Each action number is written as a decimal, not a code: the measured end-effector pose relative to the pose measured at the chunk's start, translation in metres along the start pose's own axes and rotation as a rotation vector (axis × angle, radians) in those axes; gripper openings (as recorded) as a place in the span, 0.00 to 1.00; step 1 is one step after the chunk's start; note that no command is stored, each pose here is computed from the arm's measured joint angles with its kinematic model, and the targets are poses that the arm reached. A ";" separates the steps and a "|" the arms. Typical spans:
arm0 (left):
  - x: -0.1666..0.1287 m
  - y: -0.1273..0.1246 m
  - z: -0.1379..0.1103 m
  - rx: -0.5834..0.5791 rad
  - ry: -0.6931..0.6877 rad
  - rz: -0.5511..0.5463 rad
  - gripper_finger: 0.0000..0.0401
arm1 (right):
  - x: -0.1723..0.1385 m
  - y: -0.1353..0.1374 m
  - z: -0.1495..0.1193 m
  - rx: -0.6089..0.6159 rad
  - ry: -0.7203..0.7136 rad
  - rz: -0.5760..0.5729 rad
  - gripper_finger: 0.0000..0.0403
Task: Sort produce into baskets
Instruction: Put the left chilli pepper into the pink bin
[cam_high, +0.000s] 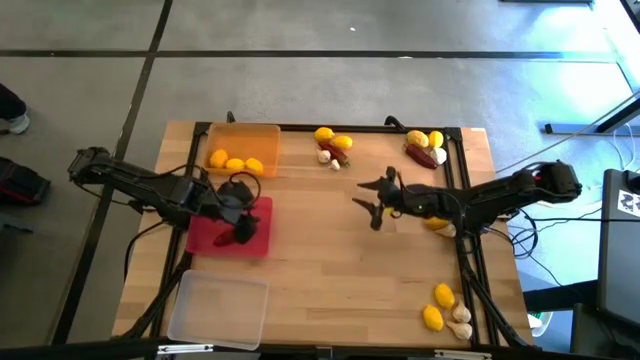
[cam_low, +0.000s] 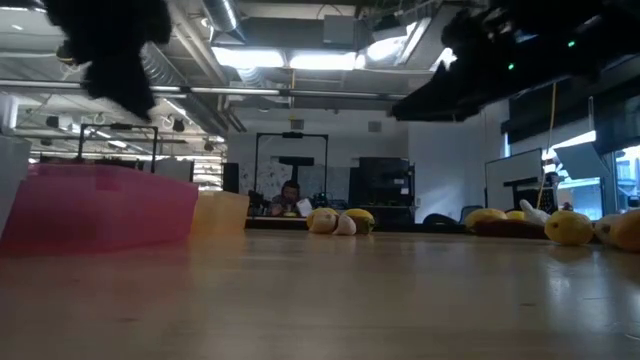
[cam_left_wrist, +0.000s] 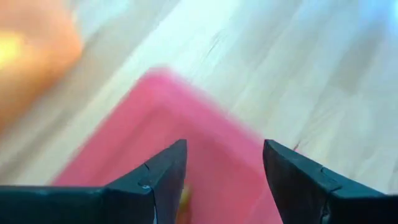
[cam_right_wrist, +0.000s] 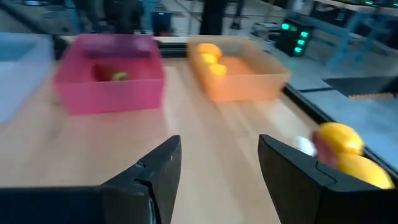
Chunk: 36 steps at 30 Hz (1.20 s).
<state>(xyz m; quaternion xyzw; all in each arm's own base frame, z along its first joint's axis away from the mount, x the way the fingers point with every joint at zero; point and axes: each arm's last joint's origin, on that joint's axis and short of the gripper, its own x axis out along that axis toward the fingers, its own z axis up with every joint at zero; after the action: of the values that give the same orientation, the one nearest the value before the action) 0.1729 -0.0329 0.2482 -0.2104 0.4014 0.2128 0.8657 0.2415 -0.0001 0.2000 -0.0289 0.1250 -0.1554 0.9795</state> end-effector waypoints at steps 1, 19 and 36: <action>0.000 -0.002 0.004 0.035 -0.047 -0.016 0.51 | 0.002 -0.006 0.000 0.013 0.002 -0.017 0.52; 0.034 0.001 0.033 0.265 -0.629 -0.083 0.51 | 0.053 -0.079 -0.024 0.184 0.213 -0.138 0.52; 0.049 0.006 0.029 0.185 -0.612 -0.077 0.51 | 0.099 -0.108 -0.058 0.184 0.502 -0.205 0.52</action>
<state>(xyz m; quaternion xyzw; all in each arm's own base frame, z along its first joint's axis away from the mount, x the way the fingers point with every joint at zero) 0.2166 -0.0028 0.2257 -0.0721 0.1319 0.1959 0.9690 0.2856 -0.1340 0.1308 0.0871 0.3455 -0.2667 0.8955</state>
